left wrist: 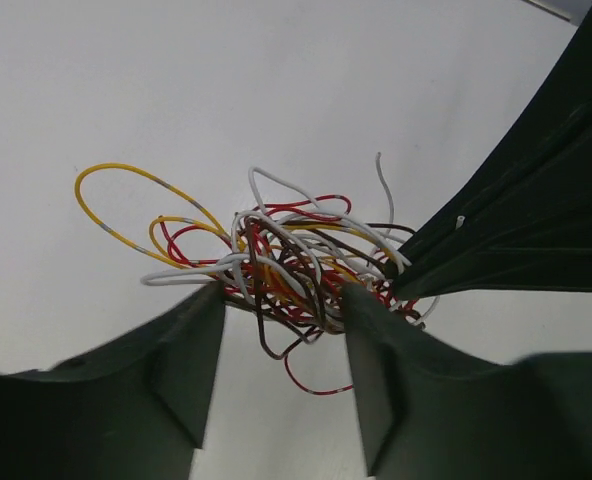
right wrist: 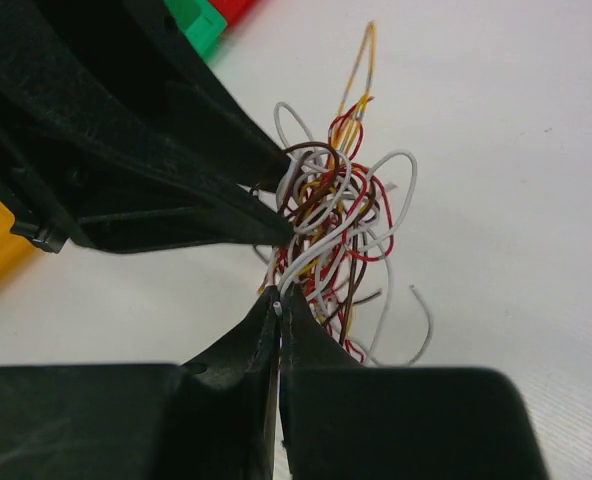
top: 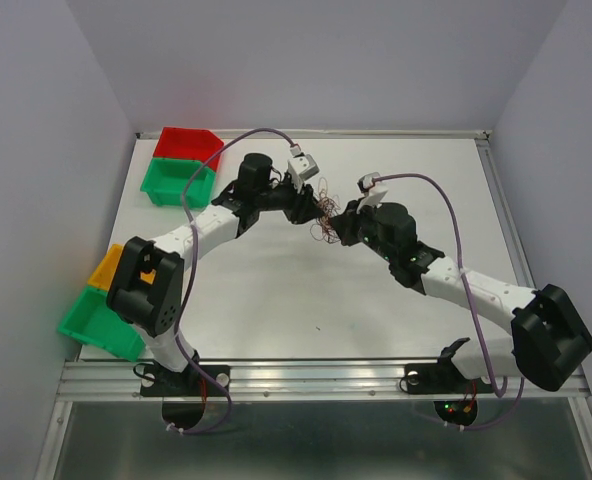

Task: Untangle the cables

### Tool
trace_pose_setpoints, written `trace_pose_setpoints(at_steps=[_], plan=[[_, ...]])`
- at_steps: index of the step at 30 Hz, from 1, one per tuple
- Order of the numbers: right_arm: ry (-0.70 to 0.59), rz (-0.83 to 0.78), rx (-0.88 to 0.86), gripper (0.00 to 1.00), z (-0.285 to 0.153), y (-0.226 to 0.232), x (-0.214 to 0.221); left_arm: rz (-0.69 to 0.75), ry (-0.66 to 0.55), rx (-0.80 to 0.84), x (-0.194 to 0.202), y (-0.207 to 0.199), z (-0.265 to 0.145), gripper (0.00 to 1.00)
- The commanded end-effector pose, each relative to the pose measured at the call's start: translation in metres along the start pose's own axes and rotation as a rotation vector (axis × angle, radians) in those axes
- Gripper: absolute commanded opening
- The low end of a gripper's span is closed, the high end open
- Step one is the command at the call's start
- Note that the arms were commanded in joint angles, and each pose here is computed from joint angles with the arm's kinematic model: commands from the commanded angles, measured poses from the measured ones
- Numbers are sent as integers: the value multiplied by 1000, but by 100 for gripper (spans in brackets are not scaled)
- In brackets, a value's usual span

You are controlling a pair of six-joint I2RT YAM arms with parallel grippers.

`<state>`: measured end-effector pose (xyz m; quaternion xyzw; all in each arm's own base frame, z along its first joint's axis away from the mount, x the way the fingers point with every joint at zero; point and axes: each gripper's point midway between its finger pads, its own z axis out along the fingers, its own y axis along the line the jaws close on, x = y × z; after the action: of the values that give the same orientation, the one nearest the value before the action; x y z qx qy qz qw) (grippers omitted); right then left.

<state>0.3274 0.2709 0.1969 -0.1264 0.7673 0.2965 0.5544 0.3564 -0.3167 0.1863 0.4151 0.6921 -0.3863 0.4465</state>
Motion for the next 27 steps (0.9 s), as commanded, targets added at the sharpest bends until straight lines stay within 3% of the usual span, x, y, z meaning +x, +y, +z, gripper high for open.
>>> trace_pose_setpoints(at_steps=[1, 2, 3, 4, 14, 25, 27], plan=[[-89, -17, -14, 1, -4, 6, -21, 53, -47, 21, -28, -6, -2, 28], [-86, -11, -8, 0, -4, 5, -20, 60, -48, 12, -29, -5, -3, 19], [-84, -8, 12, 1, -2, 1, -19, 68, -51, -21, -31, -1, -6, 2], [-79, 6, 23, 1, -1, -1, -16, 76, -59, -43, -34, 2, -7, 0], [-131, 163, 465, 1, -6, -78, -7, -1, -252, -590, -73, 89, -95, 0], [-416, 415, 759, 1, -79, -140, -27, -128, -397, -975, -82, 136, -174, 0], [-413, 401, 748, 11, -83, -140, -29, -104, -424, -934, -90, 127, -176, 0]])
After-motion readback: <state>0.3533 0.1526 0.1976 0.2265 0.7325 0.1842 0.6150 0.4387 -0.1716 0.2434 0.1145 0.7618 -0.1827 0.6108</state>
